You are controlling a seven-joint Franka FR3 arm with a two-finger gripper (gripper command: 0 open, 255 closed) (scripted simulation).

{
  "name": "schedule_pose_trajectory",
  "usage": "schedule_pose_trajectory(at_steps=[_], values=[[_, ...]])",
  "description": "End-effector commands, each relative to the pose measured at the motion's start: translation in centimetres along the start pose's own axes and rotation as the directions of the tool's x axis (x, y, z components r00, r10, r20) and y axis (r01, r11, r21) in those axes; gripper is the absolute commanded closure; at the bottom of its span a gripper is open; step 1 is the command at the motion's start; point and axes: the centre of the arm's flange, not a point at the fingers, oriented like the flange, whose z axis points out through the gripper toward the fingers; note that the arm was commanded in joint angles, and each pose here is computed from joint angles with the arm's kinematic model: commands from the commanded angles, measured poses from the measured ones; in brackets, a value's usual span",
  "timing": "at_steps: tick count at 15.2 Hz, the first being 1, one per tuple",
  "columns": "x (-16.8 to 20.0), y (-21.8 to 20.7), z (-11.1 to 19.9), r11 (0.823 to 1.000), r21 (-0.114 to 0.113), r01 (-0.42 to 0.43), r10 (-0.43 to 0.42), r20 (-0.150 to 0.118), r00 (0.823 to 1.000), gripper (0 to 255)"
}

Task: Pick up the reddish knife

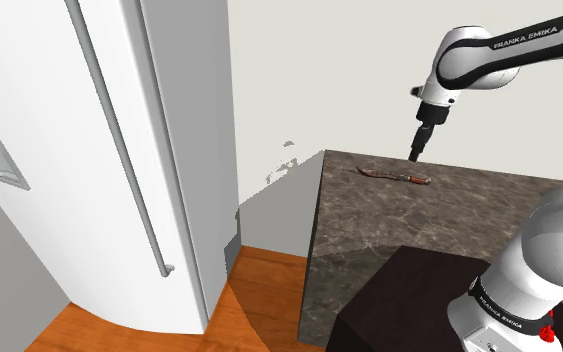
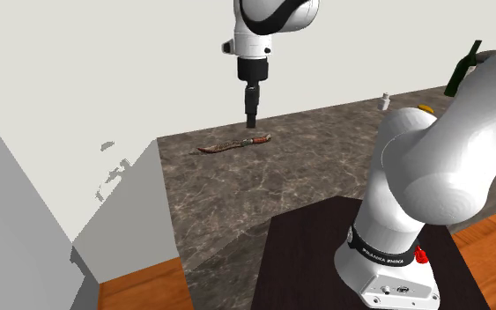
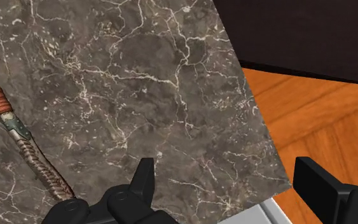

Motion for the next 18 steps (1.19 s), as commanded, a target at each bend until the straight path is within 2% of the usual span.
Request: schedule_pose_trajectory(at_steps=[1,9,18], values=[[0.2,2.4,1.3,0.999,-0.007,0.040,-0.040,0.000,0.999,0],[1.8,11.0,6.7,0.982,-0.028,0.184,-0.184,0.004,0.983,0],[5.1,20.4,12.6,0.938,-0.050,0.342,-0.342,0.012,0.940,0]])
